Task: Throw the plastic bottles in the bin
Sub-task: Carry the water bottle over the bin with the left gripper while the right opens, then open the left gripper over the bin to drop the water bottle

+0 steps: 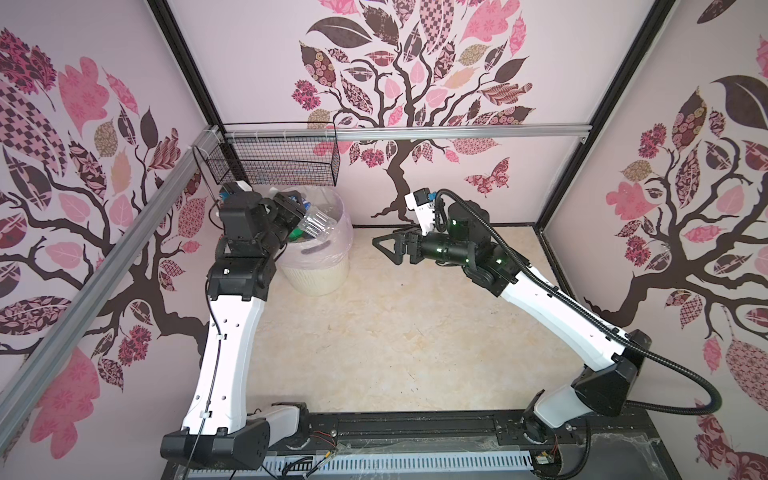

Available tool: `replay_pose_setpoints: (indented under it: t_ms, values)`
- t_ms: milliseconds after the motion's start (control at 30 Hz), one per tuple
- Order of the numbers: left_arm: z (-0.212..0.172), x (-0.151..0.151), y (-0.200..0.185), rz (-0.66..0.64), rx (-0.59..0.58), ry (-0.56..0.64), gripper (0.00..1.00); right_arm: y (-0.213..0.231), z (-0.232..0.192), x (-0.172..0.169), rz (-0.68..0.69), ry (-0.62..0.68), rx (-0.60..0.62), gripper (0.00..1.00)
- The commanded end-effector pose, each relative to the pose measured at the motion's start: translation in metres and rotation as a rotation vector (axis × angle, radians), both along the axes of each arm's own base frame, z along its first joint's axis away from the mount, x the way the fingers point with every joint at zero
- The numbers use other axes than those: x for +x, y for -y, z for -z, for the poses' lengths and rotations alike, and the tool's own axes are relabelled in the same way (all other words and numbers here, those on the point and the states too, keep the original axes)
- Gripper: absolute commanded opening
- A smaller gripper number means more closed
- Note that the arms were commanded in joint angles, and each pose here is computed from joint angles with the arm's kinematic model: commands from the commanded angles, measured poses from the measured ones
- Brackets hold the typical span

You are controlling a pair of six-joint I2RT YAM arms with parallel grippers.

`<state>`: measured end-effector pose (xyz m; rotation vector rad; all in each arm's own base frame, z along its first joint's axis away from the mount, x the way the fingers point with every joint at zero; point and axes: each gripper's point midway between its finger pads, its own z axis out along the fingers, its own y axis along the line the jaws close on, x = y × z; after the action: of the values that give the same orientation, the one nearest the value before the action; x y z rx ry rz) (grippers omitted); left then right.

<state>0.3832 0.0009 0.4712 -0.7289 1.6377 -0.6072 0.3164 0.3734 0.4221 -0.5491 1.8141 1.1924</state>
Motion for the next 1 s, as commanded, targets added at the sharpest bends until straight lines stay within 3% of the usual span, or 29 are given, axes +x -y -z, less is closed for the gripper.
replay_pose_setpoints:
  t_ms: [0,167,267,333,433,500,733,833,967]
  values:
    - [-0.046,-0.005,-0.016,-0.029,-0.019,0.112,0.47,-0.006,-0.001,0.007,0.01,-0.017,0.003,0.99]
    - [-0.052,0.014,-0.046,-0.087,-0.061,0.13,0.47,-0.007,0.01,0.01,0.012,-0.032,-0.011,1.0]
    - [-0.023,0.055,-0.064,-0.106,-0.133,0.076,0.5,-0.008,0.018,0.011,0.012,-0.045,-0.019,1.0]
    - [0.005,0.089,-0.071,-0.066,-0.225,-0.004,0.66,-0.009,0.023,0.011,0.014,-0.059,-0.021,0.99]
    - [0.007,0.113,-0.053,0.096,-0.304,-0.094,0.88,-0.009,0.03,0.008,0.003,-0.079,-0.021,1.0]
    - [-0.01,0.101,-0.045,0.107,-0.232,-0.086,0.97,-0.007,0.034,0.006,0.004,-0.085,-0.024,1.0]
    - [-0.07,0.016,-0.028,0.1,-0.135,0.109,0.97,-0.01,0.052,0.0,-0.016,-0.123,-0.029,1.0]
    - [-0.078,-0.012,-0.021,0.108,-0.108,0.139,0.97,-0.012,0.054,-0.003,-0.022,-0.127,-0.032,1.0]
    - [-0.059,-0.022,-0.011,0.125,-0.093,0.111,0.97,-0.011,0.053,-0.006,-0.021,-0.128,-0.032,0.99]
